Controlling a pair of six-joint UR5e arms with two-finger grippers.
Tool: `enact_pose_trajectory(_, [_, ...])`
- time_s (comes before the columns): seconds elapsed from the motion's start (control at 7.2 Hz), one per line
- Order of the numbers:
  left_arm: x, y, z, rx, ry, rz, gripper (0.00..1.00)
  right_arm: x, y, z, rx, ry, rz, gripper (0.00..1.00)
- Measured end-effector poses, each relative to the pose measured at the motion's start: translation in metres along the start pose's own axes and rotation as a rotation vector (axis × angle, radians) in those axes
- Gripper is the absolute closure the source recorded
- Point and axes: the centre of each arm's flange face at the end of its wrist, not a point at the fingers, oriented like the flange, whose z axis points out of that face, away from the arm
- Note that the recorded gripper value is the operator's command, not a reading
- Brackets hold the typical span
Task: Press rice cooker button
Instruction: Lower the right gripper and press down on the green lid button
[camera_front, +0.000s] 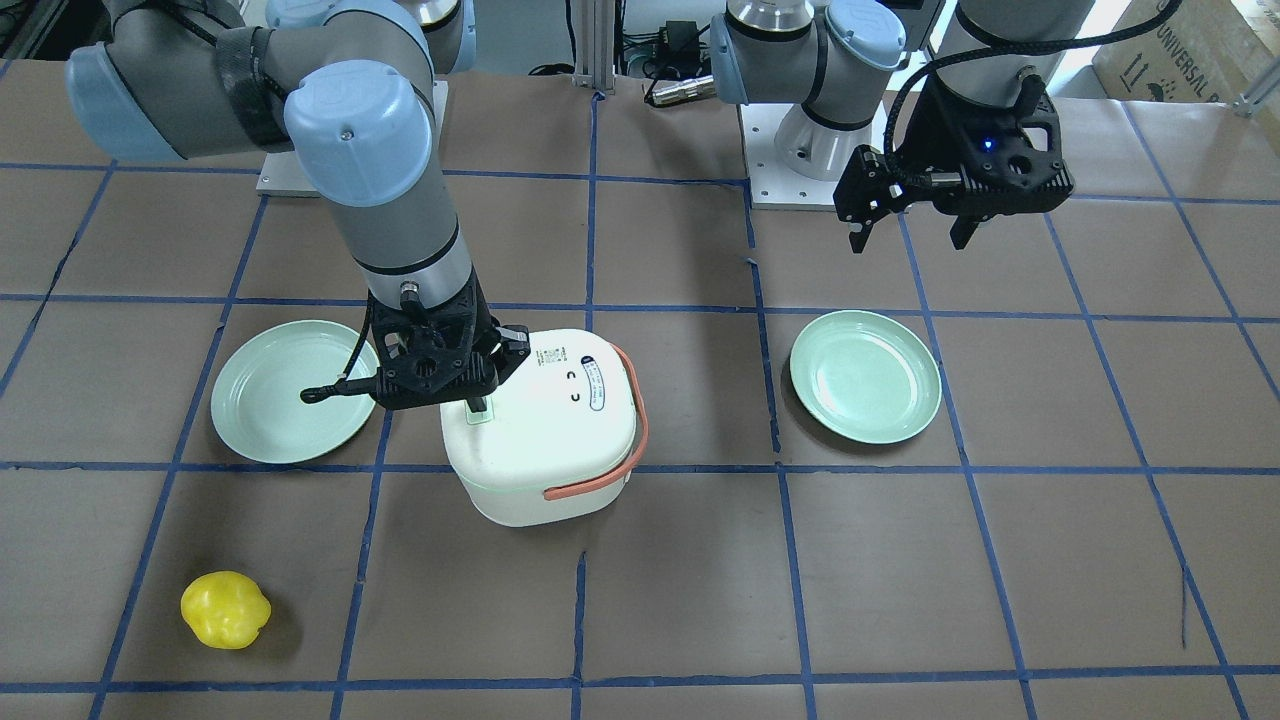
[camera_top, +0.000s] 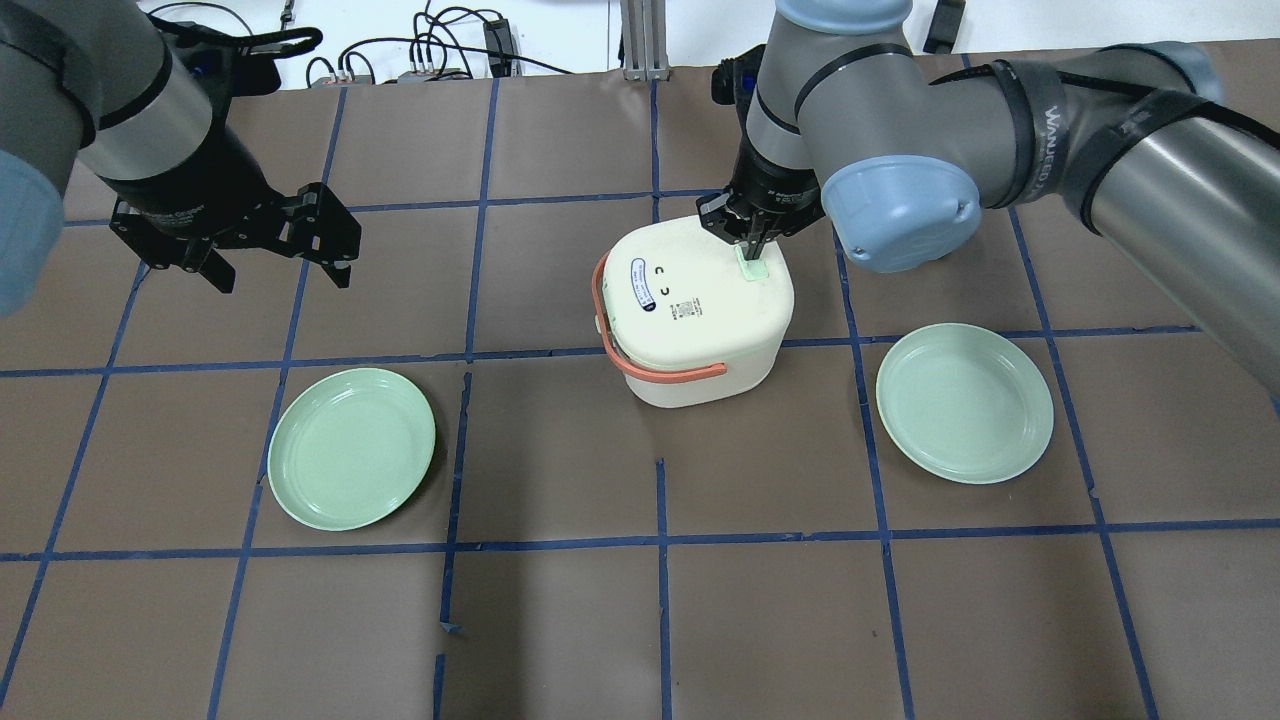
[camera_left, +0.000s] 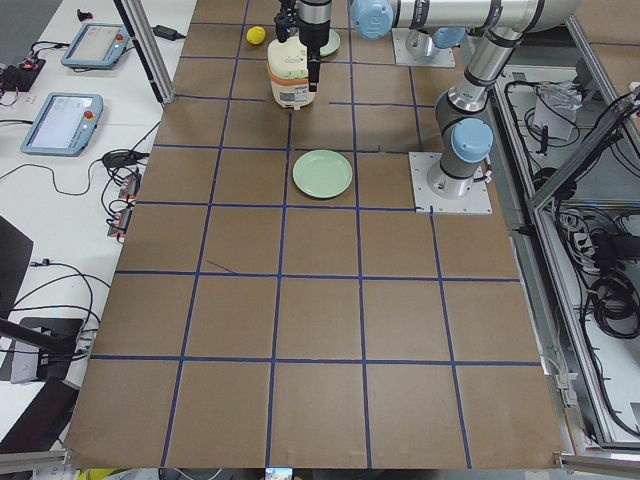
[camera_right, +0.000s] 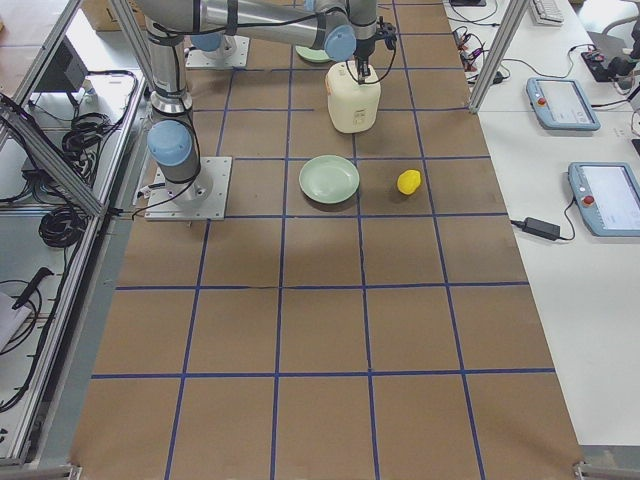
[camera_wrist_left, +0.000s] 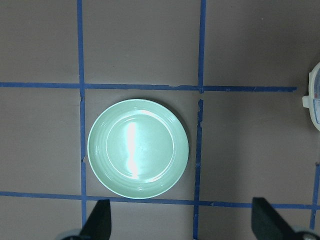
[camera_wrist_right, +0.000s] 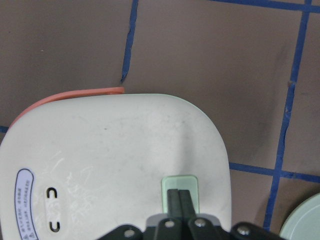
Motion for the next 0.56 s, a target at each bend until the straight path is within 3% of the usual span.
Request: enact_pose_trajectory(0.56, [0.0000,-0.0001,0.0001,0.000,0.000,0.000,0.00,0.0018,0.0020,0.0088,-0.014,-0.001,0.002,0.94])
